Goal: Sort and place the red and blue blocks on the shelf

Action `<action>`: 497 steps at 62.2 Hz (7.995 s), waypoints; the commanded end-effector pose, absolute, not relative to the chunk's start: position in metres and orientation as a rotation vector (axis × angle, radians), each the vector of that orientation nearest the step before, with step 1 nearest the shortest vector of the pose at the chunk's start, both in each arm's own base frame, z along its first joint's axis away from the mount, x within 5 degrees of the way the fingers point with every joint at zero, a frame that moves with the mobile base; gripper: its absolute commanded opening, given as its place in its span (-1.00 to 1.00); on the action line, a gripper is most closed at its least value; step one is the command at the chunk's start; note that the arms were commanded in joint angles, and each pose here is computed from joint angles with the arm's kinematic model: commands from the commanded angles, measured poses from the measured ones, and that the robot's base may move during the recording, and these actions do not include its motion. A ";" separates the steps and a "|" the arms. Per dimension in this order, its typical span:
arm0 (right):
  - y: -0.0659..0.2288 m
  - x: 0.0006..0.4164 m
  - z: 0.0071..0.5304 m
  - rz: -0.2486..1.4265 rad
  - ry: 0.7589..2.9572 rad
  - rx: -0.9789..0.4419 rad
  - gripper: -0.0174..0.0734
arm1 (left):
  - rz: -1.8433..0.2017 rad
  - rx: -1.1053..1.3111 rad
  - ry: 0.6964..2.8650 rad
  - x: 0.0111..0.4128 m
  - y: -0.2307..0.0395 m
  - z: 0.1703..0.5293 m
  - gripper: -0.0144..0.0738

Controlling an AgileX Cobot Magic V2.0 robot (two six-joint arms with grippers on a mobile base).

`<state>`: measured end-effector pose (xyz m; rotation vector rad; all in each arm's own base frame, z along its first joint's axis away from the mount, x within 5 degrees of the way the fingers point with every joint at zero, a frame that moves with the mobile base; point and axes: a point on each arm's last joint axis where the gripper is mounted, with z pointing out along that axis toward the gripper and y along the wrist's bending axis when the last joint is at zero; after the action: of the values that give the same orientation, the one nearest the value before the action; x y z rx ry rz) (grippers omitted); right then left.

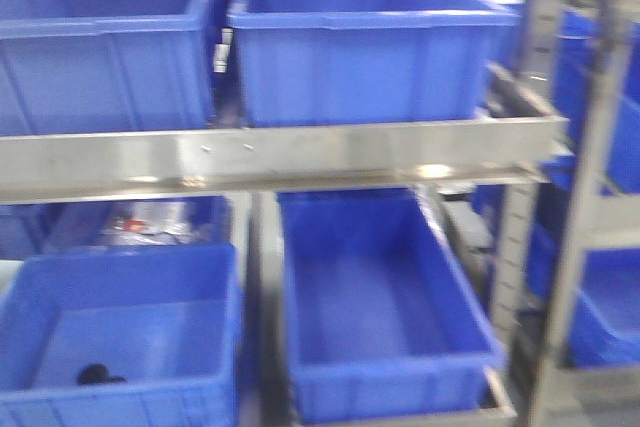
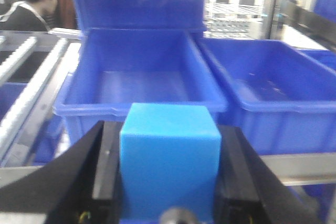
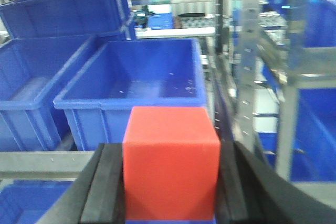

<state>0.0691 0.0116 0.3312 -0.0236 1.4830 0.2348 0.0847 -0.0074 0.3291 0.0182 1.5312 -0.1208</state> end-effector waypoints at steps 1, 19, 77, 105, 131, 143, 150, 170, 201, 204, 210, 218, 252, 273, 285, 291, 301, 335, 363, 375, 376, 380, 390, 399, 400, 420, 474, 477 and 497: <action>0.010 0.067 0.347 0.224 1.375 -0.016 -0.51 | -0.129 0.015 1.420 0.083 -0.007 0.346 -0.37; 0.010 0.067 0.347 0.224 1.375 -0.016 -0.51 | -0.129 0.015 1.420 0.083 -0.007 0.346 -0.37; 0.010 0.067 0.347 0.224 1.376 -0.017 -0.51 | -0.129 0.015 1.421 0.083 -0.007 0.346 -0.37; 0.010 0.067 0.347 0.224 1.376 -0.017 -0.51 | -0.129 0.015 1.421 0.083 -0.007 0.346 -0.37; 0.010 0.067 0.347 0.224 1.376 -0.017 -0.51 | -0.129 0.015 1.421 0.083 -0.007 0.346 -0.37; 0.010 0.067 0.347 0.224 1.376 -0.017 -0.51 | -0.129 0.015 1.421 0.083 -0.007 0.346 -0.37; 0.010 0.067 0.347 0.224 1.376 -0.017 -0.51 | -0.129 0.015 1.421 0.083 -0.007 0.346 -0.37; 0.010 0.067 0.347 0.224 1.369 -0.016 -0.51 | -0.136 0.010 1.421 0.083 -0.007 0.346 -0.37; 0.010 0.069 0.345 0.225 1.393 -0.017 -0.51 | -0.136 0.010 1.427 0.084 -0.008 0.346 -0.37; 0.011 0.072 0.342 0.226 1.442 -0.021 -0.49 | -0.135 0.010 1.438 0.087 -0.008 0.345 -0.37; 0.014 0.084 0.336 0.237 1.554 -0.021 -0.49 | -0.139 0.011 1.467 0.094 -0.009 0.345 -0.37; 0.017 0.103 0.337 0.243 1.623 -0.013 -0.49 | -0.157 0.027 1.518 0.109 -0.013 0.347 -0.37; 0.028 0.176 0.329 0.230 1.897 -0.019 -0.49 | -0.261 0.167 1.722 0.185 -0.052 0.317 -0.37; 0.029 0.183 0.322 0.228 1.935 -0.019 -0.48 | -0.253 0.174 1.788 0.193 -0.054 0.306 -0.34; 0.029 0.183 0.322 0.228 1.935 -0.019 -0.12 | -0.249 0.178 1.826 0.192 -0.054 0.303 0.18; 0.029 0.183 0.323 0.228 1.933 -0.019 0.28 | -0.249 0.177 1.824 0.192 -0.054 0.303 0.58; 0.029 0.182 0.322 0.228 1.945 -0.021 0.74 | -0.249 0.178 1.826 0.192 -0.054 0.303 0.73; 0.029 0.174 0.327 0.249 1.937 -0.011 0.76 | -0.258 0.170 1.751 0.183 -0.051 0.320 0.47; 0.024 0.138 0.351 0.264 1.796 -0.020 -0.24 | -0.253 0.131 1.586 0.149 -0.037 0.349 -0.38; 0.022 0.117 0.360 0.267 1.736 -0.029 -0.48 | -0.203 0.079 1.579 0.128 -0.023 0.355 -0.38; 0.022 0.116 0.361 0.267 1.729 -0.029 -0.49 | -0.200 0.076 1.580 0.126 -0.022 0.355 -0.38; 0.020 0.108 0.364 0.269 1.696 -0.030 -0.50 | -0.188 0.062 1.565 0.118 -0.019 0.358 -0.39; 0.017 0.085 0.372 0.267 1.617 -0.039 -0.50 | -0.178 0.043 1.455 0.091 -0.013 0.369 -0.39; 0.014 0.065 0.375 0.246 1.574 -0.057 -0.50 | -0.180 0.043 1.400 0.066 -0.009 0.373 -0.39; 0.014 0.063 0.375 0.244 1.568 -0.058 -0.50 | -0.180 0.043 1.406 0.064 -0.009 0.372 -0.39; 0.000 0.033 0.381 -0.029 1.432 -0.156 -0.50 | -0.178 0.045 1.408 0.050 -0.007 0.370 -0.39; -0.002 0.022 0.384 -0.054 1.358 -0.158 -0.50 | -0.178 0.045 1.405 0.050 -0.007 0.371 -0.39; -0.002 0.022 0.384 -0.054 1.358 -0.158 -0.50 | -0.178 0.045 1.405 0.050 -0.007 0.371 -0.39; -0.003 0.020 0.372 -0.097 1.363 -0.124 -0.50 | -0.178 0.045 1.405 0.050 -0.007 0.371 -0.39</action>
<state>0.0236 -0.0029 0.3625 -0.1393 1.4651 -0.0574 0.0523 -0.0074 0.3528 0.0577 1.5105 -0.1638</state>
